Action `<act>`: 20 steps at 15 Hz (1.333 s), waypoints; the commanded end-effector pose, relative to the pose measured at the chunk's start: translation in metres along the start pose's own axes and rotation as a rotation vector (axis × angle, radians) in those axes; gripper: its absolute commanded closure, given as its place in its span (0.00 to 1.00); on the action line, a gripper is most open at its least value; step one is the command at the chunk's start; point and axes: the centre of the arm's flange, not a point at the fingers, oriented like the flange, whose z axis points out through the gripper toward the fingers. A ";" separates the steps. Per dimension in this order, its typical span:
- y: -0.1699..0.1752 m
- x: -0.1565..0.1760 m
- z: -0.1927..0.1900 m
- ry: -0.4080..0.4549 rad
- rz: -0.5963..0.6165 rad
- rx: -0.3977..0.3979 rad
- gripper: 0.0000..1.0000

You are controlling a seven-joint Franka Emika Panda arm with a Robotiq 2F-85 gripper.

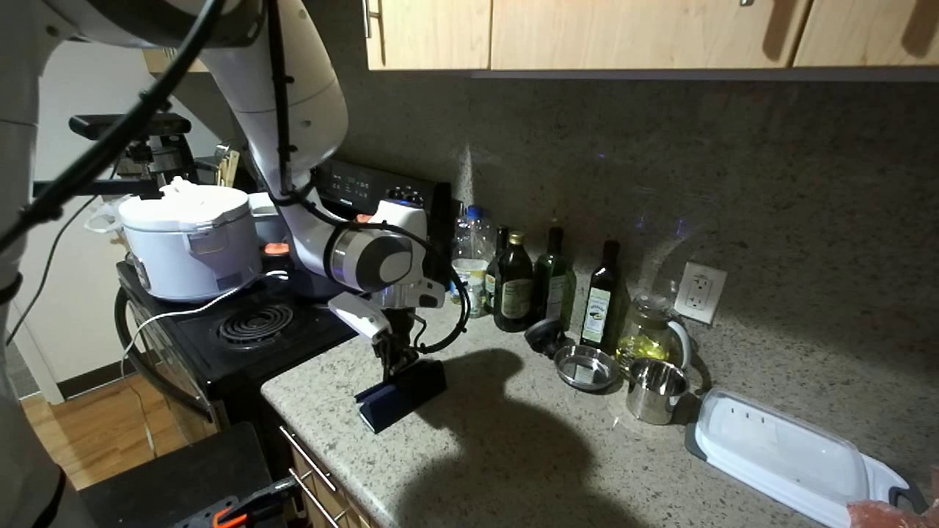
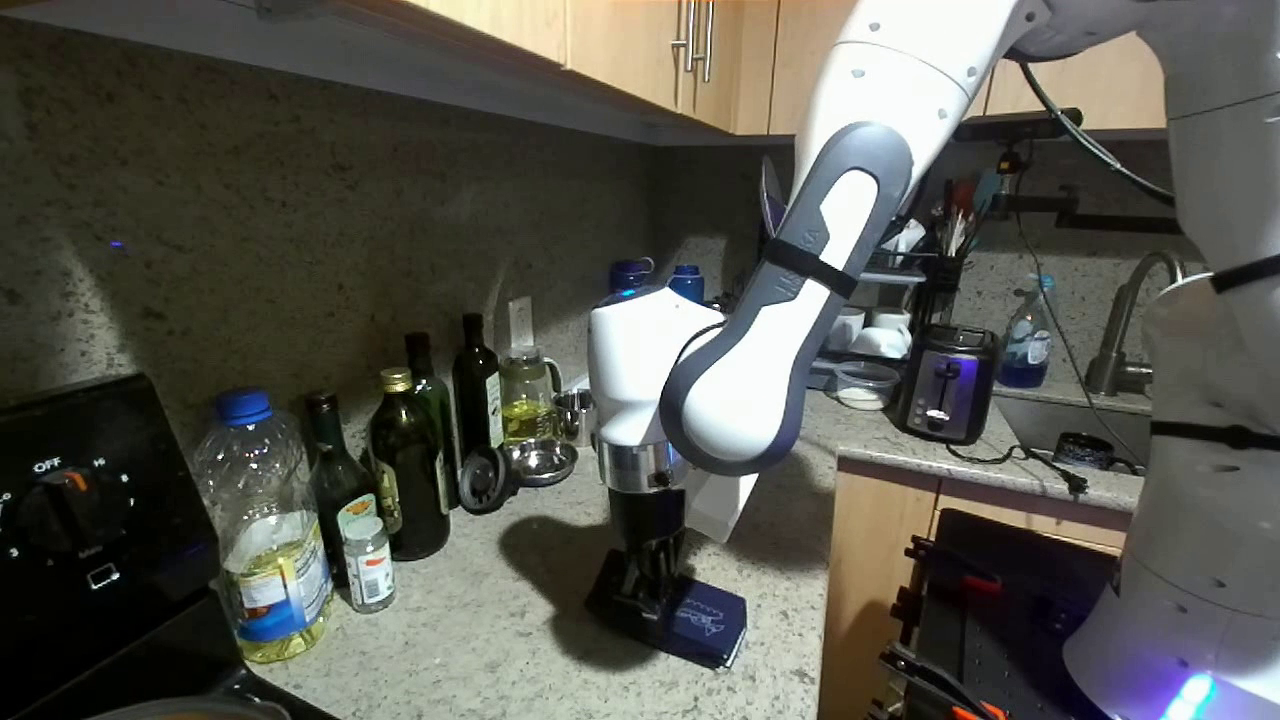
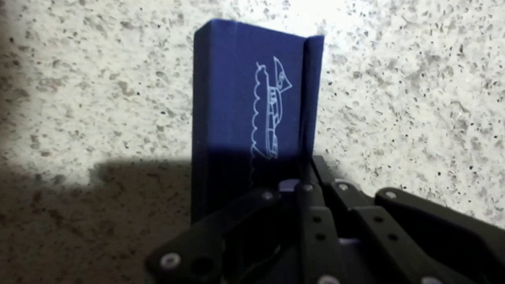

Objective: Open the blue glasses case

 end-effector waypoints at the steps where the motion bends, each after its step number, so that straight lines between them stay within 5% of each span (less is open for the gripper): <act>1: -0.004 -0.014 -0.018 0.039 -0.013 0.029 0.99; 20: 0.012 -0.062 -0.093 0.205 0.030 -0.017 0.99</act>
